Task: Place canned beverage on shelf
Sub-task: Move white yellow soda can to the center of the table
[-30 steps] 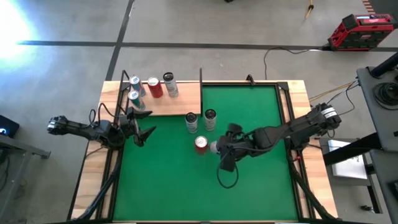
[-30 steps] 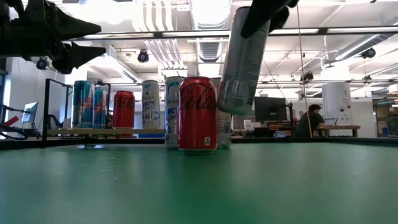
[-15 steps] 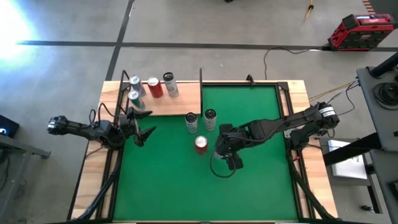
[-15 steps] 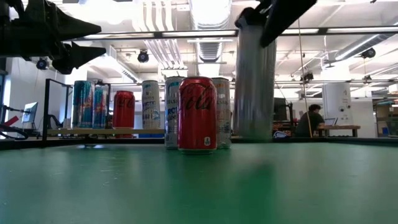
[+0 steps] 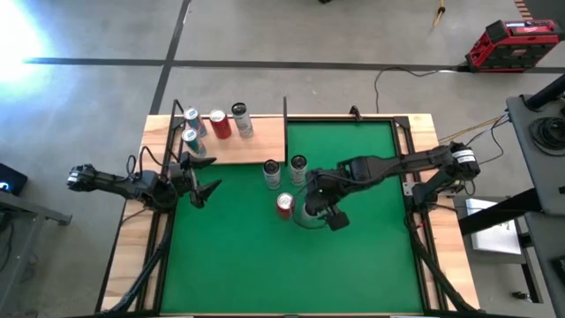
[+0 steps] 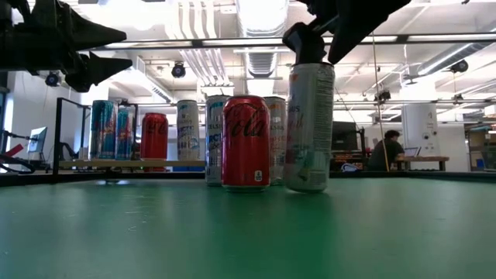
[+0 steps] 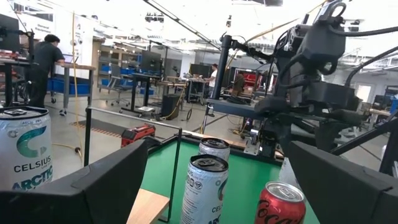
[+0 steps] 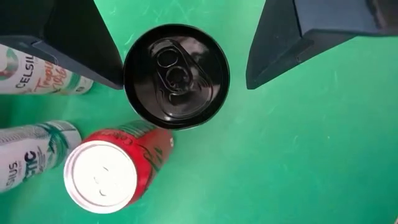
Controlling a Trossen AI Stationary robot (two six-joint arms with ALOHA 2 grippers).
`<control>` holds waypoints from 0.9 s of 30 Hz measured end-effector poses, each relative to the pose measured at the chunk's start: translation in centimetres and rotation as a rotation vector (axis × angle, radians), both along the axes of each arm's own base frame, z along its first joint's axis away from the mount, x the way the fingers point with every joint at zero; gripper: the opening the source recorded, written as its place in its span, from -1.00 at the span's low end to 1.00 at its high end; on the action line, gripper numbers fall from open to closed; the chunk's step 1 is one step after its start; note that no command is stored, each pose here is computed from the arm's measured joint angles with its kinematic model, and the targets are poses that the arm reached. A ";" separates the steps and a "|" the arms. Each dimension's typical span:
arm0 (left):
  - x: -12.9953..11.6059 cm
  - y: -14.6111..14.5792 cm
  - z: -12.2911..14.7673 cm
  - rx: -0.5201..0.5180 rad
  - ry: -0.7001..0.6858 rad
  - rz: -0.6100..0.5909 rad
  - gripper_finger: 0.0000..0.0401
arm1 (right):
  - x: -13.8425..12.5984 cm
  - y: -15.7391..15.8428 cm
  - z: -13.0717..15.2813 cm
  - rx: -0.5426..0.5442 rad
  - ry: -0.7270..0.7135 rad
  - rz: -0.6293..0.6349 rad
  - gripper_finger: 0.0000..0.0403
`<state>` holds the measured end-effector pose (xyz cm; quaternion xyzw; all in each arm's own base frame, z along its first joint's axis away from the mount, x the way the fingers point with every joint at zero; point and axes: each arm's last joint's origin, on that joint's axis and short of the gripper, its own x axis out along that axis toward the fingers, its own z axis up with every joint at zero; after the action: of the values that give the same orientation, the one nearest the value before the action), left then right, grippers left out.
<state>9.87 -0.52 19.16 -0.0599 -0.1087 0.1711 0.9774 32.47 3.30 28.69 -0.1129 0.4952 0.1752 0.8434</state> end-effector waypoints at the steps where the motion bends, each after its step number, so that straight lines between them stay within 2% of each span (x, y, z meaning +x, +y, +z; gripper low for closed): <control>1: 0.0 0.0 0.0 0.000 0.000 0.000 0.87 | 0.0 -0.1 0.0 0.007 -0.001 -0.002 0.61; 9: 0.0 0.0 0.0 0.000 0.000 0.000 0.87 | 0.3 -0.4 0.1 -0.002 -0.033 0.013 0.62; 19: 0.0 0.0 0.0 0.000 0.000 0.000 0.87 | 0.7 -1.3 0.3 -0.132 -0.079 -0.074 0.62; 24: 0.0 0.0 0.0 0.000 0.000 0.000 0.87 | 0.3 -1.0 1.0 -0.254 -0.095 -0.204 0.62; 27: 0.0 0.0 0.0 0.000 0.000 0.000 0.87 | -0.5 -0.5 2.4 -0.247 -0.117 -0.240 0.62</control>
<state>9.87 -0.52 19.16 -0.0599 -0.1087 0.1710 0.9774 32.02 2.77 31.12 -0.1656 0.4730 0.0042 0.8654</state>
